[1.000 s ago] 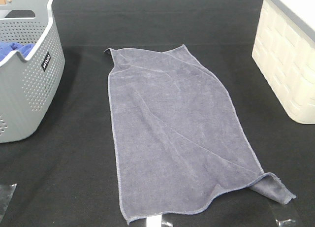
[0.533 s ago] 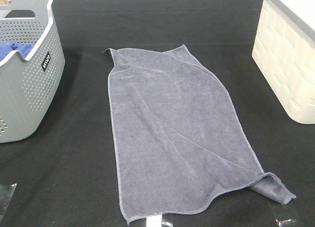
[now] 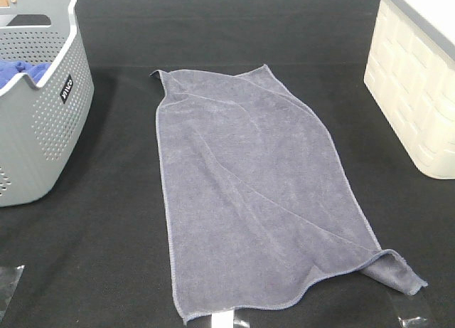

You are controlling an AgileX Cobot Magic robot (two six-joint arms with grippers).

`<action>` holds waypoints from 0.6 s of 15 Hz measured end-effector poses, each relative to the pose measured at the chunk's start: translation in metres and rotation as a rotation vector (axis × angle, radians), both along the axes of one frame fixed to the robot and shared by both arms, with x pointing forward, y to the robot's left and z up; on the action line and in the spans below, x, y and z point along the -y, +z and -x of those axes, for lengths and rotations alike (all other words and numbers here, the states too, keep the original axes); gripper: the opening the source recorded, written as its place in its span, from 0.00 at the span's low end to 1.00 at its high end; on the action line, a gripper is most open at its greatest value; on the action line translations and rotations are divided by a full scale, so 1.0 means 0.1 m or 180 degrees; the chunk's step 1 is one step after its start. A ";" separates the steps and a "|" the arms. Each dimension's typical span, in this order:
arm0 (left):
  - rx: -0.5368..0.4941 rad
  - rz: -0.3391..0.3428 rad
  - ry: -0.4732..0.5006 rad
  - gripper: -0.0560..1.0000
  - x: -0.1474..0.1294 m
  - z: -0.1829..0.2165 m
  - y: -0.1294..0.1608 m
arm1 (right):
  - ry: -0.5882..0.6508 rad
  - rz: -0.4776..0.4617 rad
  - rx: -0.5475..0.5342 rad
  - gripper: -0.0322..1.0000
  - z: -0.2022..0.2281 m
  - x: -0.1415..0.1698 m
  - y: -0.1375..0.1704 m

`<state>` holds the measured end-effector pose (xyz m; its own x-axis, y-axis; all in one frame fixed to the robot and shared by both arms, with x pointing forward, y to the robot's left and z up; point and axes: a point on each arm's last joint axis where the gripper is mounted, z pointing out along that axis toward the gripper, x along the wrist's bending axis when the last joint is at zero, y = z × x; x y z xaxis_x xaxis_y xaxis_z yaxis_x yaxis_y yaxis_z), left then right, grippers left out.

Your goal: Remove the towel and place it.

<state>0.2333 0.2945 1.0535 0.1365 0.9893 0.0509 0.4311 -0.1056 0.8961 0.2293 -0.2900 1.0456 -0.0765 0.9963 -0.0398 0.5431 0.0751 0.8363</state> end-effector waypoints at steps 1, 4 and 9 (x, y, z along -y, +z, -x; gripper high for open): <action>0.0000 0.0000 0.0000 0.92 0.00 0.00 0.00 | 0.0016 0.0001 0.0025 0.71 0.01 0.00 0.00; 0.0000 0.0000 0.0000 0.92 0.00 0.00 0.00 | 0.0132 -0.0002 0.0029 0.71 0.02 0.00 0.00; 0.0000 0.0000 0.0000 0.92 0.00 0.00 0.00 | 0.0302 -0.0024 0.0042 0.71 0.03 0.00 0.00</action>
